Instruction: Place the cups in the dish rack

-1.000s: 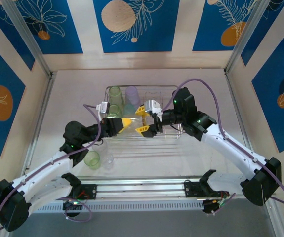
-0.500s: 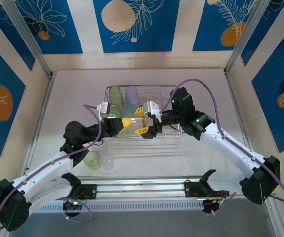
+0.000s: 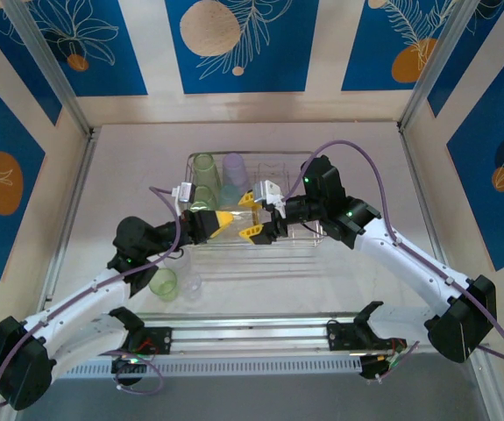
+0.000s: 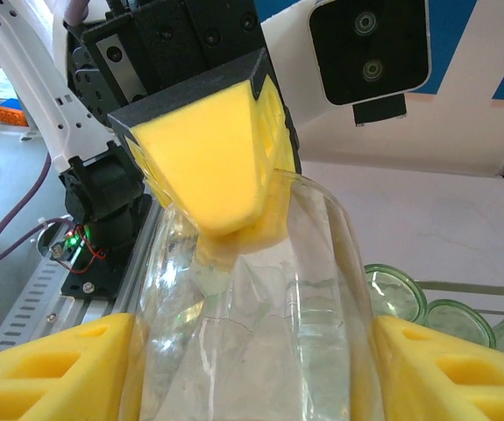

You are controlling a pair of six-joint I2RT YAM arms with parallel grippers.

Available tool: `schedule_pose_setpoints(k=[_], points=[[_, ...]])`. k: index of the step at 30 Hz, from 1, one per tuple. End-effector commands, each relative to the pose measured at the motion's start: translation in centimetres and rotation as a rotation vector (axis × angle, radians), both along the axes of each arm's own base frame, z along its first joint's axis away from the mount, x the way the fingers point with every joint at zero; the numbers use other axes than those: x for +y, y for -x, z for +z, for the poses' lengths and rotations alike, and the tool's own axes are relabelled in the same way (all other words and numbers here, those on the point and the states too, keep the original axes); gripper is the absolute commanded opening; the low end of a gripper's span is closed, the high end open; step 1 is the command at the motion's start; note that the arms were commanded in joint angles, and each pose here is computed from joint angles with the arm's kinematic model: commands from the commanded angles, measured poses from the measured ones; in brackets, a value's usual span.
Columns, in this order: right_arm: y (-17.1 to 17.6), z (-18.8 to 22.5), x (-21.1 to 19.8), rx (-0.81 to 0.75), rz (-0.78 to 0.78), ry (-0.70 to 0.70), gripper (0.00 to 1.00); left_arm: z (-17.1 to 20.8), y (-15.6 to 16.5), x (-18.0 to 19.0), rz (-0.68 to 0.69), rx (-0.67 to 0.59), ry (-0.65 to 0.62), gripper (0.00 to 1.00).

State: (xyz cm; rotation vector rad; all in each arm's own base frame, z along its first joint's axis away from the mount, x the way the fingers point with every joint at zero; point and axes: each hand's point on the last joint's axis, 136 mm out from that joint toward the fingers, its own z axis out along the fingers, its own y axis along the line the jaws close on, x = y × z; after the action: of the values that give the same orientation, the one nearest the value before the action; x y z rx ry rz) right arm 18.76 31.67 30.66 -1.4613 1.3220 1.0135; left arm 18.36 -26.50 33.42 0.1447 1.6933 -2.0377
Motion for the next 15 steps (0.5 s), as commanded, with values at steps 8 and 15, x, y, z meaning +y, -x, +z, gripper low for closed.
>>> schedule_pose_setpoints(k=[8, 15], points=[[1.2, -2.0, 0.2, -0.015, 0.04, 0.032, 0.71, 2.7, 0.2, 0.7, 0.021, -0.084, 0.089, 0.0], [0.9, -2.1, -0.8, 0.001, 0.02, 0.025, 0.72, 2.9, 0.3, 0.8, 0.022, -0.088, 0.091, 0.0]])
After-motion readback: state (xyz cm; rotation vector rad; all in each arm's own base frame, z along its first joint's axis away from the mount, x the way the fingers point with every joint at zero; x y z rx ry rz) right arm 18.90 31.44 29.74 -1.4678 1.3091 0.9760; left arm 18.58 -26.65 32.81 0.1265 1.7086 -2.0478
